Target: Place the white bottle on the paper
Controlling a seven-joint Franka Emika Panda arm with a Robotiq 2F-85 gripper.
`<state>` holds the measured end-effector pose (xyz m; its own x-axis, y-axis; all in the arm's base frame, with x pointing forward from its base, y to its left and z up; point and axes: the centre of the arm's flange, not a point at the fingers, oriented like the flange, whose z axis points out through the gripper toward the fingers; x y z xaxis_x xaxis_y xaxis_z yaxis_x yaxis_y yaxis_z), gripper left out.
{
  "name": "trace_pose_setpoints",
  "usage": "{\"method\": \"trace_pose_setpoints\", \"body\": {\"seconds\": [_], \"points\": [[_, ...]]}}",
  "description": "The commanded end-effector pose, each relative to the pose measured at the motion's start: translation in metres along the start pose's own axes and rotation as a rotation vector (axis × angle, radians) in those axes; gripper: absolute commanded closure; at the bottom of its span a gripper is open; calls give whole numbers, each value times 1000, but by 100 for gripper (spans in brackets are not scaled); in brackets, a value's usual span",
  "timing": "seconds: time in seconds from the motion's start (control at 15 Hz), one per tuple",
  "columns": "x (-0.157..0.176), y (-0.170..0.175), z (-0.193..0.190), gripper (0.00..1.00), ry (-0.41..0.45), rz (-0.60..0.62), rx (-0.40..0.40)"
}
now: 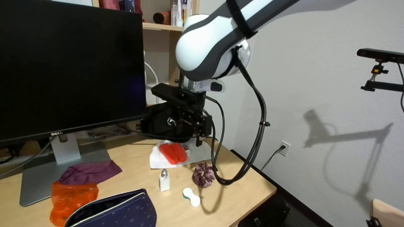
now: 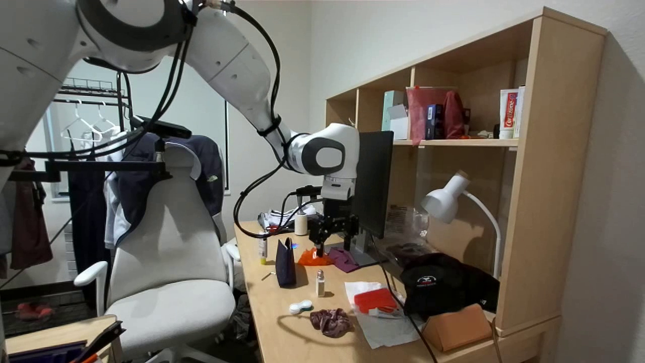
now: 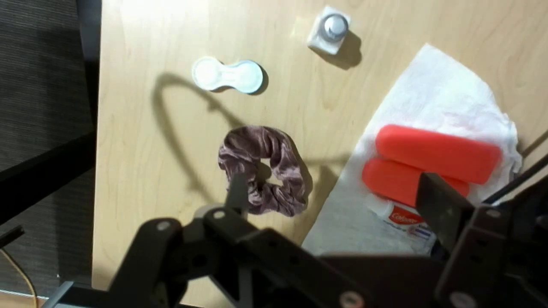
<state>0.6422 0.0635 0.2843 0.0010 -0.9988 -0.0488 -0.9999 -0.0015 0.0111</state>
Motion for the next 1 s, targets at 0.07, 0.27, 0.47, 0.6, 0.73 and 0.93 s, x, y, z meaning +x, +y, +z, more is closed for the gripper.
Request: {"method": "trace_pose_setpoints", "body": {"seconds": [0.07, 0.27, 0.47, 0.6, 0.73, 0.93], "points": [[-40, -4, 26, 0, -27, -14, -30], [-53, 3, 47, 0, -60, -30, -39], [-59, 3, 64, 0, -76, -45, -29], [-60, -1, 74, 0, -81, -33, -18], [-60, -4, 83, 0, -100, -40, -13], [-60, -8, 94, 0, -86, -28, 15]]}}
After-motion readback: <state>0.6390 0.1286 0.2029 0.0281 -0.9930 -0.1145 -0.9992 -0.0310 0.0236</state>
